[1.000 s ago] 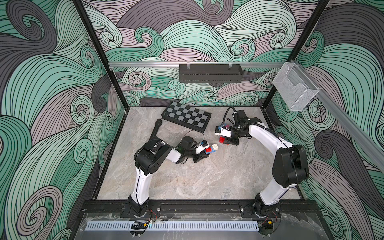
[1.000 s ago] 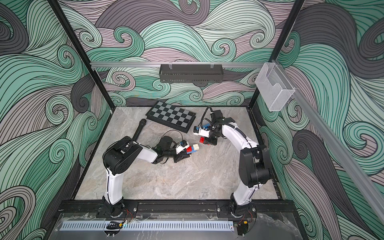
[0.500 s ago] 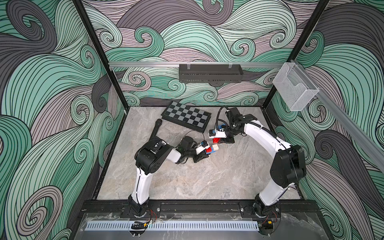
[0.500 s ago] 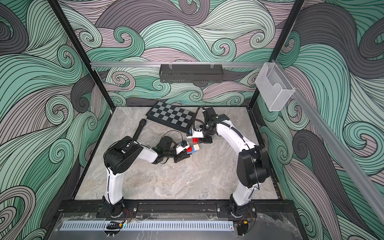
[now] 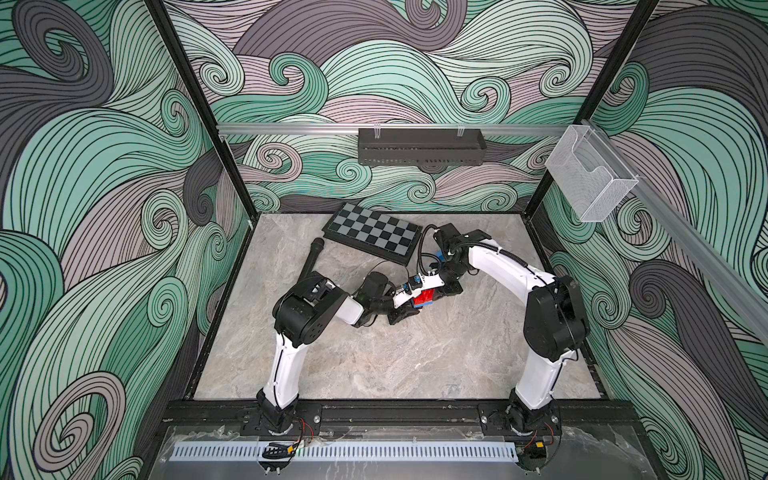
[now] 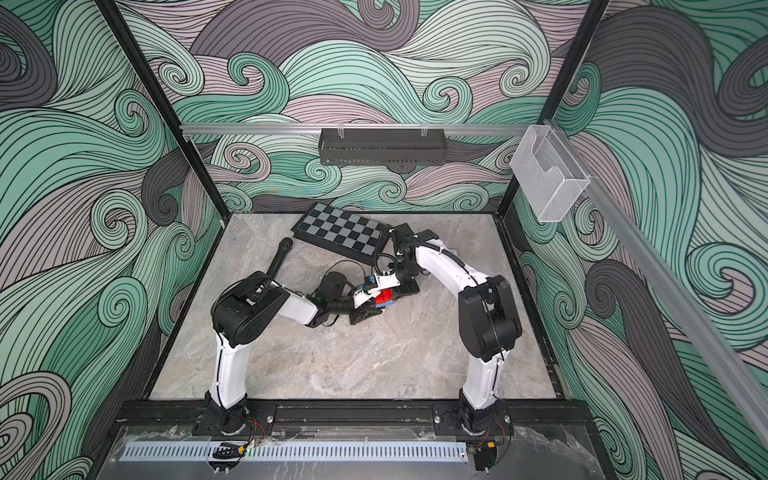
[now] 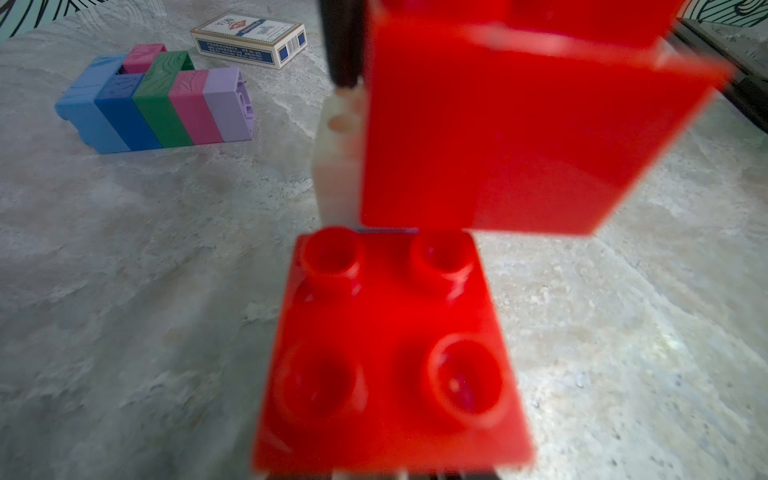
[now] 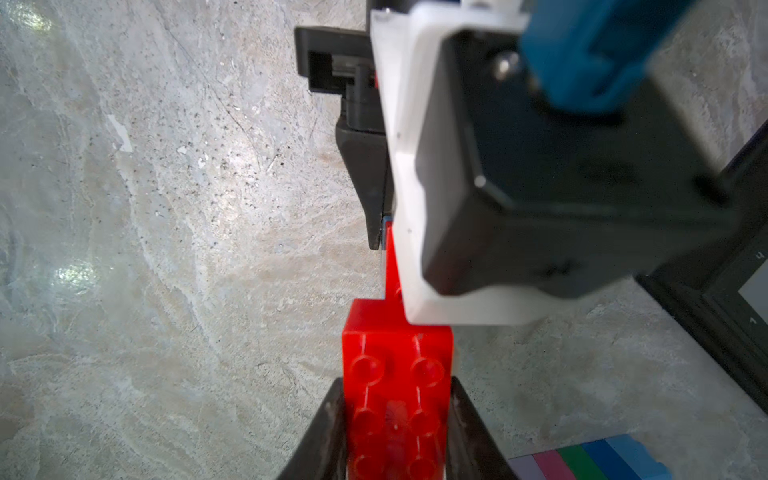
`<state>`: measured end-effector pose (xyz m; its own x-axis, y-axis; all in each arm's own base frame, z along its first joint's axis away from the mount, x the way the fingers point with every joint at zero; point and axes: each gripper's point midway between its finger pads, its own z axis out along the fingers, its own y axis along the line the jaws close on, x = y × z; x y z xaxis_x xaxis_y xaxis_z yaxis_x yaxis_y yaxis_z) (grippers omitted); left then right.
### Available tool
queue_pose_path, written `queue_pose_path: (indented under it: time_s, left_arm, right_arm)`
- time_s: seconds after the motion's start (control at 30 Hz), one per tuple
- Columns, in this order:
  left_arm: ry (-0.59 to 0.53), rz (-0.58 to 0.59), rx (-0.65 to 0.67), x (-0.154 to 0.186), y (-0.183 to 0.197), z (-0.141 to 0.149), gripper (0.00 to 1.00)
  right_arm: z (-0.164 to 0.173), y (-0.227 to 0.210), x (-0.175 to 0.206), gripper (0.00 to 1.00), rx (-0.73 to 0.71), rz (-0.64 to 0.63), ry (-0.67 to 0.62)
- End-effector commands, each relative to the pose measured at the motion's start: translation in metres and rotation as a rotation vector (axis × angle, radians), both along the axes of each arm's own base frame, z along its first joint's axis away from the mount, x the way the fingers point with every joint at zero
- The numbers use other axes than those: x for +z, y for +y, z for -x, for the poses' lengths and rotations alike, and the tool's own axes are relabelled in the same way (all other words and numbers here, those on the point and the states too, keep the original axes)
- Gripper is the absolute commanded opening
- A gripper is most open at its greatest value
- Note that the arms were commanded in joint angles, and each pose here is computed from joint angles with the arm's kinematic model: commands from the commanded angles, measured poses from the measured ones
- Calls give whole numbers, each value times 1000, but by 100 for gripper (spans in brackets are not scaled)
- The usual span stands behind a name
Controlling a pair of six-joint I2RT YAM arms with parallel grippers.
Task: Assemble the letter p with lego
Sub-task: Assemble the lego brick with the lego brick.
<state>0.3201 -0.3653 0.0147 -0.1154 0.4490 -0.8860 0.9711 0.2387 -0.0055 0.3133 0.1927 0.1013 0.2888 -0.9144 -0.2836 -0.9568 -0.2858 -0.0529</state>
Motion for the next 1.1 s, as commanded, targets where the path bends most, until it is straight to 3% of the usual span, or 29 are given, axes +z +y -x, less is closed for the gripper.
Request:
queue_pose_path:
  time_s: [0.0,1.07]
  left_arm:
    - [170,-164,15,-62,21,26,11]
    - [189,-186,20,-71,22,25,11]
  right_arm:
    - [5,7,6,0,54,-5,2]
    - [-4,15,-16,0,-10,65,47]
